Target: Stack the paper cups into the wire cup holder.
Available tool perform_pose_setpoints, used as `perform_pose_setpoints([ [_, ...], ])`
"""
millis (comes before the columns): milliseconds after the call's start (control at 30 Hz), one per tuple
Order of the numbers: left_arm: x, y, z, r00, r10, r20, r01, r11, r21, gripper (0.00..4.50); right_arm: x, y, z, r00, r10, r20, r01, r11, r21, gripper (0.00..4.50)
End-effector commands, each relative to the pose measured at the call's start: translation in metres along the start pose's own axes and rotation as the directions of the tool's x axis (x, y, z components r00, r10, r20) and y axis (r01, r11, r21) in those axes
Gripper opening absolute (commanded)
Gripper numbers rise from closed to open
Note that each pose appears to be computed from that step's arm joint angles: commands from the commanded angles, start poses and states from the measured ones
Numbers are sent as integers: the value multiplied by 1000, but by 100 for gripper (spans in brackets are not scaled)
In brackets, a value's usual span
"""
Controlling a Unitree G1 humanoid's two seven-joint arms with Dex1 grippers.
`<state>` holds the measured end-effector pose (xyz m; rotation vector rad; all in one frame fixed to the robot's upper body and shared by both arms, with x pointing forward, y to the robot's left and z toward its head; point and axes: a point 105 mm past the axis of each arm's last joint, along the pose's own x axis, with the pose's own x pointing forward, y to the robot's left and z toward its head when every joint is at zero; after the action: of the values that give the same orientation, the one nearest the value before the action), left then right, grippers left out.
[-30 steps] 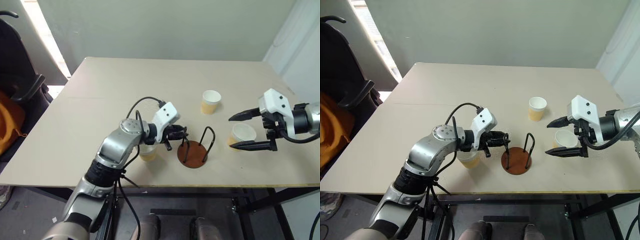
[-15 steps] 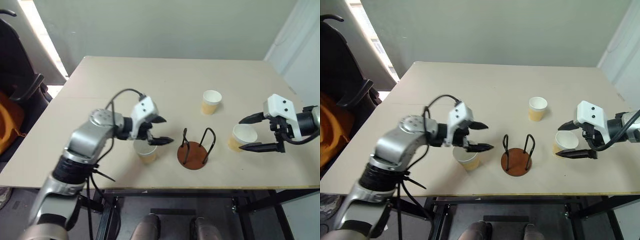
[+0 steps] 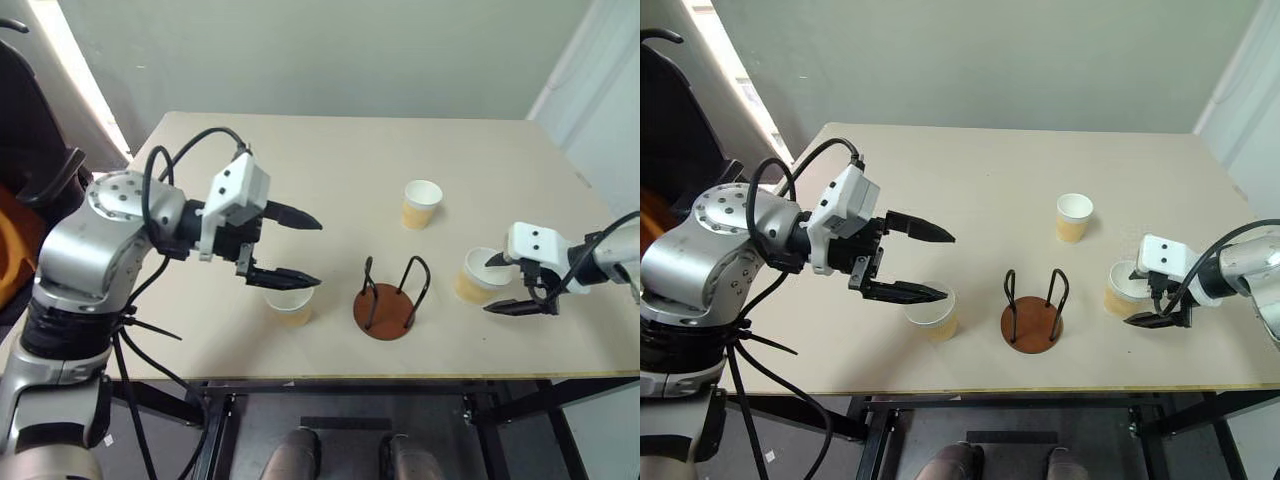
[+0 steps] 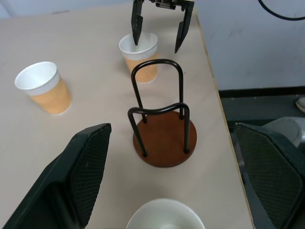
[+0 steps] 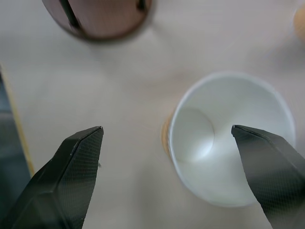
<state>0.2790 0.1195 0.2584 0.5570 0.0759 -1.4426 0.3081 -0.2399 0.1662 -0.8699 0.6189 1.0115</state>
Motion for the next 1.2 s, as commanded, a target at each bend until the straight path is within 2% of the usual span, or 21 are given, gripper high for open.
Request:
perform_pose_setpoints([
  [33, -6, -1, 11, 1000, 21, 6, -21, 998, 58, 450, 1, -7, 2, 999, -29, -19, 29, 999, -39, 411],
  [67, -6, -1, 11, 1000, 23, 5, -23, 998, 57, 450, 2, -7, 3, 1000, -25, -12, 25, 999, -40, 391],
  [233, -7, 0, 9, 999, 42, -6, -41, 998, 52, 450, 1, -8, 11, 1000, -14, 2, 14, 997, -72, 221],
  [333, -7, 0, 7, 999, 50, -12, -49, 997, 51, 450, -7, -6, 15, 1000, -5, -19, 3, 993, -121, 115],
  [433, -8, 2, 7, 998, 59, -13, -58, 997, 52, 450, -24, -5, 33, 1000, 3, 10, -1, 984, -180, 3],
  [500, -9, 3, 7, 998, 65, -14, -64, 997, 53, 450, -38, -3, 53, 998, 19, 64, -5, 976, -217, 3],
  [633, -10, 5, 4, 997, 80, -20, -79, 995, 53, 450, -82, 8, 121, 948, 110, 298, -12, 949, -315, 3],
  [800, -11, 6, 5, 997, 72, -14, -71, 996, 60, 450, -105, 24, 177, 891, 231, 390, -2, 863, -506, 3],
  [967, -11, 4, 4, 998, 62, -21, -60, 996, 61, 450, -80, 42, 182, 894, 338, 295, -99, 789, -606, 3],
  [1067, -12, 3, 3, 998, 62, -26, -60, 996, 58, 450, -59, 40, 175, 913, 339, 227, -128, 766, -630, 3],
  [1200, -10, 1, 2, 998, 61, -27, -59, 997, 55, 450, -48, 39, 170, 925, 338, 175, -148, 743, -653, 3],
])
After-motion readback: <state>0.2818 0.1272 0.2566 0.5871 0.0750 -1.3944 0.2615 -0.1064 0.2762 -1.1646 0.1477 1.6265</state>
